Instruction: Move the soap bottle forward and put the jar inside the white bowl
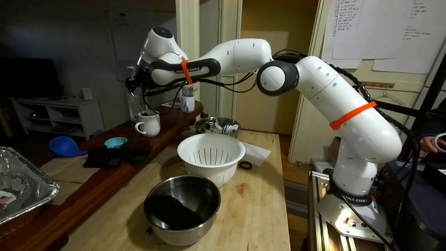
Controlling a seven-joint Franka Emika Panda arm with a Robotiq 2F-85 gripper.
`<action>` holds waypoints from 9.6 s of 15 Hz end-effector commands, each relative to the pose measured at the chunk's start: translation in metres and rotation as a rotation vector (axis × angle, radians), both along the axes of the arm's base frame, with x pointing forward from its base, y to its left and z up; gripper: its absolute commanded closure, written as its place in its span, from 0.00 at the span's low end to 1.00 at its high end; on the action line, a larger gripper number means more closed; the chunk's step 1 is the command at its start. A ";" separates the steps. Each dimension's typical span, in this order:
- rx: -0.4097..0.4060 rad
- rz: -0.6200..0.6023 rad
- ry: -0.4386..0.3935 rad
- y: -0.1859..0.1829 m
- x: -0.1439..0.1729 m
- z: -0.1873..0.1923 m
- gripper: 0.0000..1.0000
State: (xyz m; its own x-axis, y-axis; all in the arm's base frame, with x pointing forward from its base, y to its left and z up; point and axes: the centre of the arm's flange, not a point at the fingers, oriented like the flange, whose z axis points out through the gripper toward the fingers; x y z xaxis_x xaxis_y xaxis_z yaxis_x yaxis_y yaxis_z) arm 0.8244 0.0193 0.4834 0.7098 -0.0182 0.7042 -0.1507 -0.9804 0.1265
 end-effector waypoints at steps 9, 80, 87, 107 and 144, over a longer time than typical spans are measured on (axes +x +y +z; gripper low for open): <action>0.015 -0.046 0.028 -0.015 -0.002 0.049 0.00; 0.242 -0.991 0.103 -0.176 -0.077 -0.049 0.00; 0.258 -0.973 0.106 -0.176 -0.075 -0.050 0.00; 0.365 -0.846 0.237 -0.181 -0.059 -0.072 0.13; 0.326 -0.728 0.001 -0.184 -0.091 -0.007 0.96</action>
State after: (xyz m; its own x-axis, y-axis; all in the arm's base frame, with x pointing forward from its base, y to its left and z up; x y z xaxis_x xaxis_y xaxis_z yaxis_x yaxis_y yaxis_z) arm 0.7663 -0.1729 0.4509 0.4511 -0.7098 0.5410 -0.7968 -0.5934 -0.1141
